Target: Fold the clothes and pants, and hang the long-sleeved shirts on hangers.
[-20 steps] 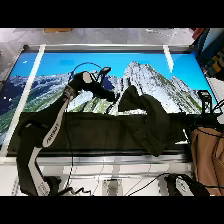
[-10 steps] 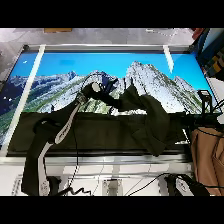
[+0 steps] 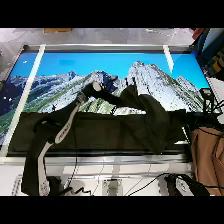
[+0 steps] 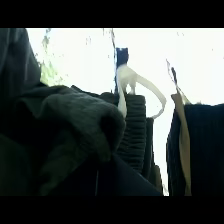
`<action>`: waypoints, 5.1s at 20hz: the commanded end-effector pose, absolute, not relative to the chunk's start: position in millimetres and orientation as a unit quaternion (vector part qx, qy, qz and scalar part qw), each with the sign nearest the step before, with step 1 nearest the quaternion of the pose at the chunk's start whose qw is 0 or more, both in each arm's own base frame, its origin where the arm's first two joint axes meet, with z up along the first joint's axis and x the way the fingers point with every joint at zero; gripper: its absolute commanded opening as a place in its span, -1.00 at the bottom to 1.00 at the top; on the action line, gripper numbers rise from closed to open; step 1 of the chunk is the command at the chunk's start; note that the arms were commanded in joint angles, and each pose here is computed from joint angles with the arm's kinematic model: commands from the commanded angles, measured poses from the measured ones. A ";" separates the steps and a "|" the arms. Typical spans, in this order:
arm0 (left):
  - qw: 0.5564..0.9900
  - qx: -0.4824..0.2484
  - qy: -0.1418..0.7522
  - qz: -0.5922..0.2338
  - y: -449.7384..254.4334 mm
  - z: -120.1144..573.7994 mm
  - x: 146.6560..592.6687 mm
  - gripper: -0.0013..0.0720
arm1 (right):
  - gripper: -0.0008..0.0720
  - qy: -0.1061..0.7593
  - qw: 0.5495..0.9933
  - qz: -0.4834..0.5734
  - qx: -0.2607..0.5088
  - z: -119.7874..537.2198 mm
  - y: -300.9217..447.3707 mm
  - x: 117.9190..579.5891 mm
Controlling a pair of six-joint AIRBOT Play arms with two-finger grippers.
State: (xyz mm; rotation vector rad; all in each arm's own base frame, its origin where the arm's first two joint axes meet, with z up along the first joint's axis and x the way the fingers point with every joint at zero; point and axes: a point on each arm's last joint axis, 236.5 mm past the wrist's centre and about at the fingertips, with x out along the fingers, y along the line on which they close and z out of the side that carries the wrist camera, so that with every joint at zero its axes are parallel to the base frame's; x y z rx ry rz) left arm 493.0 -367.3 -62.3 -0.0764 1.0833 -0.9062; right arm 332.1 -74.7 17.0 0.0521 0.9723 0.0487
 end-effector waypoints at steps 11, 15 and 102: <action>0.975 -0.060 0.172 -0.125 -0.9 247.3 625.1 -0.91 | -0.86 0.196 0.956 -0.144 0.165 108.5 -140.9 411.2; 0.976 -0.065 0.193 -0.082 65.9 245.3 608.4 -0.91 | -0.86 0.210 0.942 -0.161 0.206 84.4 -149.4 421.0; 0.757 -0.495 0.395 0.162 273.6 -83.0 483.2 0.60 | 0.16 0.369 0.901 -0.073 0.216 61.9 -112.4 479.7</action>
